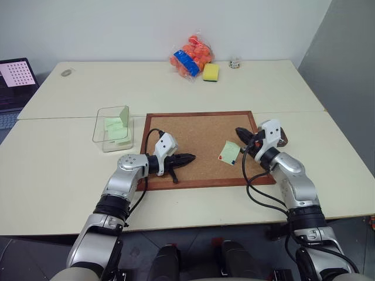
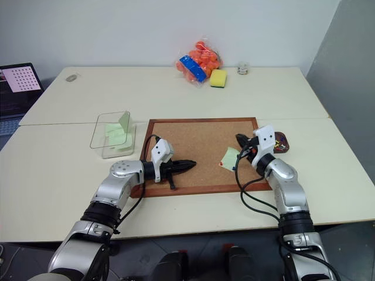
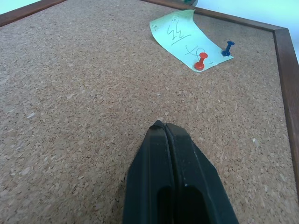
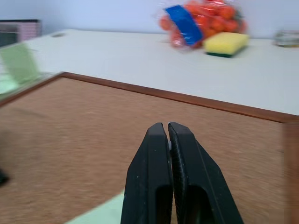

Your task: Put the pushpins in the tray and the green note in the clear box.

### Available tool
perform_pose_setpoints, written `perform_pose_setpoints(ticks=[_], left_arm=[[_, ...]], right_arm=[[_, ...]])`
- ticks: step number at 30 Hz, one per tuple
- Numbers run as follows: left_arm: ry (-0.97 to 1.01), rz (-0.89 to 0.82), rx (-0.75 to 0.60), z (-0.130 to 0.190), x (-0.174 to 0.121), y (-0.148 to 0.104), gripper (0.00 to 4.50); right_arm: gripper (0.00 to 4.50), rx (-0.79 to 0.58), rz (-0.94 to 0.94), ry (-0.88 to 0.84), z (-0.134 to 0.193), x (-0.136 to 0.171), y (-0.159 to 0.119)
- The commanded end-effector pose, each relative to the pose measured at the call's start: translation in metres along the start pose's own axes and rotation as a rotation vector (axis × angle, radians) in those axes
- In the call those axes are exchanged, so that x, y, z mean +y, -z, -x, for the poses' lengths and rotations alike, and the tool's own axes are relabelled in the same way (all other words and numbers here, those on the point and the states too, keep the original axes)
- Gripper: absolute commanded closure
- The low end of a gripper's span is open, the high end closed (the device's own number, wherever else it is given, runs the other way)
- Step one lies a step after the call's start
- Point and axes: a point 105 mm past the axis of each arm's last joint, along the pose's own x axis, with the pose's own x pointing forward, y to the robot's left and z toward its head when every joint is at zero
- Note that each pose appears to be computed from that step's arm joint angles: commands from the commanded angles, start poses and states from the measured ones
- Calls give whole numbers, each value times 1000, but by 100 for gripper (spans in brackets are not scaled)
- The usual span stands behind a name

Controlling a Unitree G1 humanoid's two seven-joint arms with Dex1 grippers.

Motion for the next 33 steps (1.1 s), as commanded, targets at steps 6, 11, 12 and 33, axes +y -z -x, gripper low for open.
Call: perform_pose_setpoints(ticks=[6, 11, 12, 33], left_arm=[[13, 36, 38, 0, -6, 17, 450], [12, 34, 36, -1, -5, 16, 450], [9, 34, 37, -1, -5, 16, 450], [-7, 36, 41, 4, -1, 16, 450]], right_arm=[[445, 67, 56, 337, 12, -68, 2], [445, 59, 4, 350, 9, -72, 1], [424, 65, -1, 355, 9, -73, 2], [11, -12, 40, 108, 16, -40, -14]])
